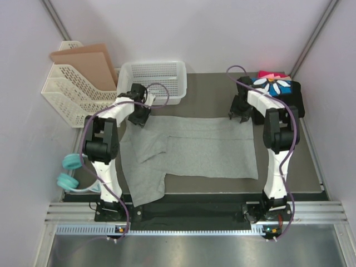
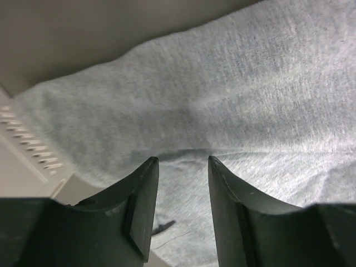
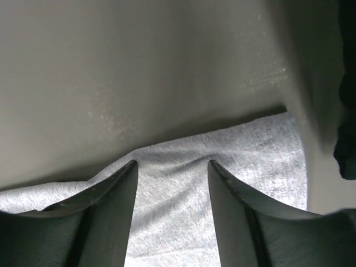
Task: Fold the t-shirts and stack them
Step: Fold the flattened tshirt in 1/3 of the way, then grap the side of the flattened tshirt closest away from the robot with both arms
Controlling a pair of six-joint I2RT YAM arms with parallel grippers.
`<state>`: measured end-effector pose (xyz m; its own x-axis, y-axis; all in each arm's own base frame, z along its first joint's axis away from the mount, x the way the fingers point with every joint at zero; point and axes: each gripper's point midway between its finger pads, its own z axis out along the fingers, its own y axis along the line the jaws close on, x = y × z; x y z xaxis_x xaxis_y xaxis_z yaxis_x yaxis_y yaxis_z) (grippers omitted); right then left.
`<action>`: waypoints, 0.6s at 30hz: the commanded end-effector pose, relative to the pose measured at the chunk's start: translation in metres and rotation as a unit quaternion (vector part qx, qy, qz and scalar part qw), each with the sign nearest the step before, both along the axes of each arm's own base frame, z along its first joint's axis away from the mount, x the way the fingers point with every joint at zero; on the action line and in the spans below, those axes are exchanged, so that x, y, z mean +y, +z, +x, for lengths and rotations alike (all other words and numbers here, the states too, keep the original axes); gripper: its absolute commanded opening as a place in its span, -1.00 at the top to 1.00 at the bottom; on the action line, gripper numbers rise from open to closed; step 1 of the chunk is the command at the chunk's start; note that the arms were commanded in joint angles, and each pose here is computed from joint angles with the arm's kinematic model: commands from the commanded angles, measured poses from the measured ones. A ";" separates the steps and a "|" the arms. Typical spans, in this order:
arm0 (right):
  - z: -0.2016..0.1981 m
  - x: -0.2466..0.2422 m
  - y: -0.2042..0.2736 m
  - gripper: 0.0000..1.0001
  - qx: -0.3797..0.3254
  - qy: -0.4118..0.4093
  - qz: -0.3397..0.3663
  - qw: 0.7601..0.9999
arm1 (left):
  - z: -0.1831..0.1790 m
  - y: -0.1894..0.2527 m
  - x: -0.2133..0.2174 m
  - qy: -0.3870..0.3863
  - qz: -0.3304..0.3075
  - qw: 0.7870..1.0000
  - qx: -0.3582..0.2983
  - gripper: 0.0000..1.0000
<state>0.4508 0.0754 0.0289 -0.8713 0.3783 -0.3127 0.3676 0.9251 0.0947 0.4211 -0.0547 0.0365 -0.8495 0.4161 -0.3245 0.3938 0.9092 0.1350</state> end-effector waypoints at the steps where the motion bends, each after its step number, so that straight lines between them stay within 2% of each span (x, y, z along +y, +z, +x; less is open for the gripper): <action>1: 0.019 -0.017 0.057 -0.15 -0.078 -0.016 -0.032 0.996 | 0.036 0.078 0.003 0.000 -0.002 0.993 -0.116 0.07; 6: -0.018 -0.024 0.127 -0.26 -0.135 -0.024 -0.050 0.989 | 0.004 0.137 0.000 -0.029 -0.021 0.989 -0.142 0.01; 8: -0.040 -0.019 0.139 -0.27 -0.144 -0.018 -0.055 0.988 | -0.031 0.139 -0.009 -0.072 -0.040 0.990 -0.112 -0.04; 9: -0.063 -0.019 0.144 -0.28 -0.151 -0.014 -0.055 0.987 | -0.053 0.156 -0.011 -0.095 -0.048 0.987 -0.120 -0.03; 10: -0.075 -0.018 0.144 -0.28 -0.153 -0.009 -0.063 0.986 | -0.089 0.141 -0.017 -0.127 -0.051 0.988 -0.070 -0.02; 11: -0.089 -0.010 0.142 -0.28 -0.152 0.000 -0.062 0.986 | -0.109 0.138 -0.018 -0.163 -0.044 0.984 -0.058 -0.01; 12: -0.113 -0.011 0.133 -0.27 -0.144 0.005 -0.063 0.988 | -0.129 0.149 -0.020 -0.187 -0.039 0.979 -0.077 -0.01; 13: -0.125 -0.011 0.127 -0.27 -0.138 0.008 -0.067 0.988 | -0.156 0.124 -0.013 -0.199 -0.030 0.979 -0.043 0.01; 14: -0.138 -0.007 0.121 -0.26 -0.134 0.006 -0.065 0.989 | -0.171 0.130 -0.008 -0.217 -0.023 0.973 -0.068 0.02; 16: -0.171 -0.009 0.098 -0.26 -0.116 0.010 -0.057 0.992 | -0.207 0.101 0.000 -0.238 -0.016 0.971 -0.031 0.02; 17: -0.192 -0.010 0.075 -0.25 -0.091 0.008 -0.058 0.994 | -0.224 0.097 0.003 -0.249 -0.013 0.968 -0.014 0.01; 18: -0.200 -0.008 0.075 -0.25 -0.100 0.006 -0.048 0.994 | -0.236 0.098 0.001 -0.263 -0.019 0.965 -0.013 0.01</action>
<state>0.3029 0.0760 0.1600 -0.7319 0.3039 -0.6099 0.2825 0.9498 0.1343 0.2545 -0.0659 0.1770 -0.5279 0.6654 -0.5278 0.6725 0.7070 0.2188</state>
